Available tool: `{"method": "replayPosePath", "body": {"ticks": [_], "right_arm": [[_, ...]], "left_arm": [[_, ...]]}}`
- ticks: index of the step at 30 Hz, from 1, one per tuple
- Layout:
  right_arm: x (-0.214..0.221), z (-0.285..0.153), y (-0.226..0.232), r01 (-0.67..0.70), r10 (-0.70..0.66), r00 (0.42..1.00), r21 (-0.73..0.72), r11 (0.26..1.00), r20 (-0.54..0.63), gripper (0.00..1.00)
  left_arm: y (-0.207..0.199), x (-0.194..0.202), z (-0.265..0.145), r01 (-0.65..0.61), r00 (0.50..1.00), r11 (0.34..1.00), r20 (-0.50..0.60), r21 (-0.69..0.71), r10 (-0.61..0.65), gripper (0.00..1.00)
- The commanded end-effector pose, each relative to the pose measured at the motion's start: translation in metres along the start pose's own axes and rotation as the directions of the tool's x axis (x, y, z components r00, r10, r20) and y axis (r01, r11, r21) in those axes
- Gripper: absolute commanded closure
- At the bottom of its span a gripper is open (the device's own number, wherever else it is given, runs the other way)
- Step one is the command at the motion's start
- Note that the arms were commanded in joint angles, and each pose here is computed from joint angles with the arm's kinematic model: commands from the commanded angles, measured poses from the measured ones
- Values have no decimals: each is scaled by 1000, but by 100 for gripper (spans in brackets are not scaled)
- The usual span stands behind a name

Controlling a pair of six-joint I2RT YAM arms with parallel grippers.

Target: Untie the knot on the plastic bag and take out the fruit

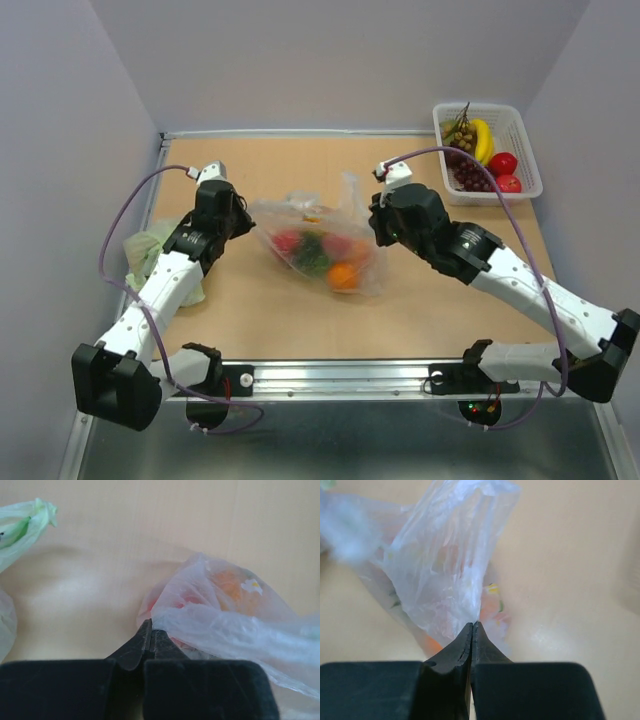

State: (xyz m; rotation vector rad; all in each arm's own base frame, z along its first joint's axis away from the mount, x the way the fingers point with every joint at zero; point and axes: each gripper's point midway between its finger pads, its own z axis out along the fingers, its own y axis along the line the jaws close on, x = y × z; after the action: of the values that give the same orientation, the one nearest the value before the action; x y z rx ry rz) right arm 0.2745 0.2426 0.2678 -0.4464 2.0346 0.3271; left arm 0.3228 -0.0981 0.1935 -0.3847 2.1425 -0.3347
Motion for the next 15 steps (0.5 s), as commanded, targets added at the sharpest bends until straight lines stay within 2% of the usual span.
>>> {"method": "replayPosePath", "body": {"ticks": [1,4,8,9,13,14,15], "right_arm": [[-24,-27,-41,-95,69,987,183,979,143,99],[-25,-40,-42,-139,110,977,156,978,185,99],[-13,-50,-32,-189,175,966,59,980,192,99],[1,-46,-32,-195,184,969,54,979,166,99],[33,-51,-12,-195,202,975,-82,977,92,99],[41,-49,-6,-184,192,979,-111,977,64,99],[44,-53,-2,-186,195,979,-141,972,55,99]], "left_arm": [[-23,-54,-4,51,994,997,98,63,-57,100],[-34,-63,-7,83,990,990,104,111,-95,100],[-48,-48,-14,106,990,970,64,217,-122,100],[-47,-46,-16,108,989,967,73,232,-128,100],[-19,-7,-23,109,991,975,55,195,-122,100],[-13,-2,-25,106,992,977,52,184,-117,98],[-4,11,-26,99,994,982,29,161,-105,91]]}}
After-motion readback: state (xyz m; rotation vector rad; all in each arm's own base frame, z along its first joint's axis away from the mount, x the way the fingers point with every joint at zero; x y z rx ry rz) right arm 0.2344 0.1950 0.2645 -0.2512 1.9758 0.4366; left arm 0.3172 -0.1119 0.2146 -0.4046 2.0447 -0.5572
